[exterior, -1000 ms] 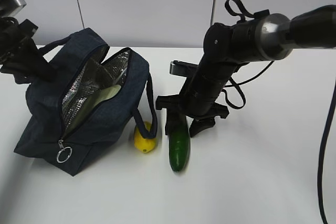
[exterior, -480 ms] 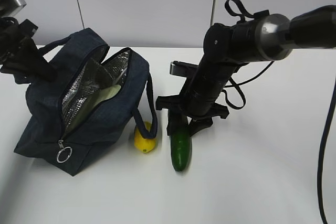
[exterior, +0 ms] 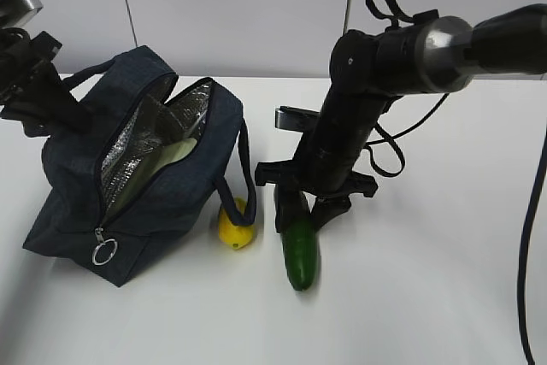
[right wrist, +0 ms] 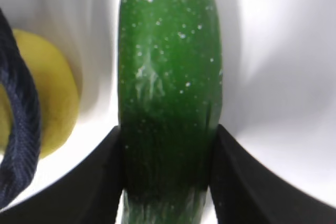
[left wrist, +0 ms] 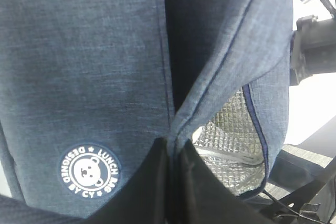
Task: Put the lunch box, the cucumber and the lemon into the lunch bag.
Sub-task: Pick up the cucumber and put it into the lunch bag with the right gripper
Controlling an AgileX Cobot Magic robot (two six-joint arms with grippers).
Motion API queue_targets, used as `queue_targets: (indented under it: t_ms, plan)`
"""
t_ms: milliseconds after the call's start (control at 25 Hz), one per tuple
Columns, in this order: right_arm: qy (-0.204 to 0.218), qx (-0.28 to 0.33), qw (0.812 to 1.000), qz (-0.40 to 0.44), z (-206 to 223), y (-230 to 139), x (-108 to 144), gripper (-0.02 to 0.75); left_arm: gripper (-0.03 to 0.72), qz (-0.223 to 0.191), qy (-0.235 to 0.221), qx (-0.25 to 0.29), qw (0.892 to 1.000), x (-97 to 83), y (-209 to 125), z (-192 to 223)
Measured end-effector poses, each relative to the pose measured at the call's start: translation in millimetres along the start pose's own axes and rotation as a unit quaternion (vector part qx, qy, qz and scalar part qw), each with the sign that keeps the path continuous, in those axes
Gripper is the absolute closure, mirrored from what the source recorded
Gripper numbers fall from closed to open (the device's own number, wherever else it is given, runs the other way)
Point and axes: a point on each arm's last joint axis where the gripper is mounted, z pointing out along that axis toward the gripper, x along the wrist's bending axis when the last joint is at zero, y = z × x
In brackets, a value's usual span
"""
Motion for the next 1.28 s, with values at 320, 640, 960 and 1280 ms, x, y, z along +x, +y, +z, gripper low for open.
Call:
queue_targets:
  t_ms: [320, 640, 960, 1280]
  plan:
    - [0.011, -0.019, 0.999, -0.024, -41, -3, 13, 0.385, 0.694, 0.000, 0.001, 0.000, 1.000, 0.1, 0, 0]
    - [0.046, -0.056, 0.997, -0.038, -91, -16, 30, 0.386, 0.694, 0.001, 0.002, 0.001, 1.000, 0.4, 0, 0]
    - [0.234, -0.125, 0.963, -0.047, -115, -11, 65, 0.386, 0.694, 0.002, 0.004, 0.002, 1.000, 0.7, 0, 0]
    - [0.308, -0.194, 0.931, -0.024, -121, 3, 75, 0.386, 0.694, 0.002, 0.004, 0.002, 1.000, 0.7, 0, 0]
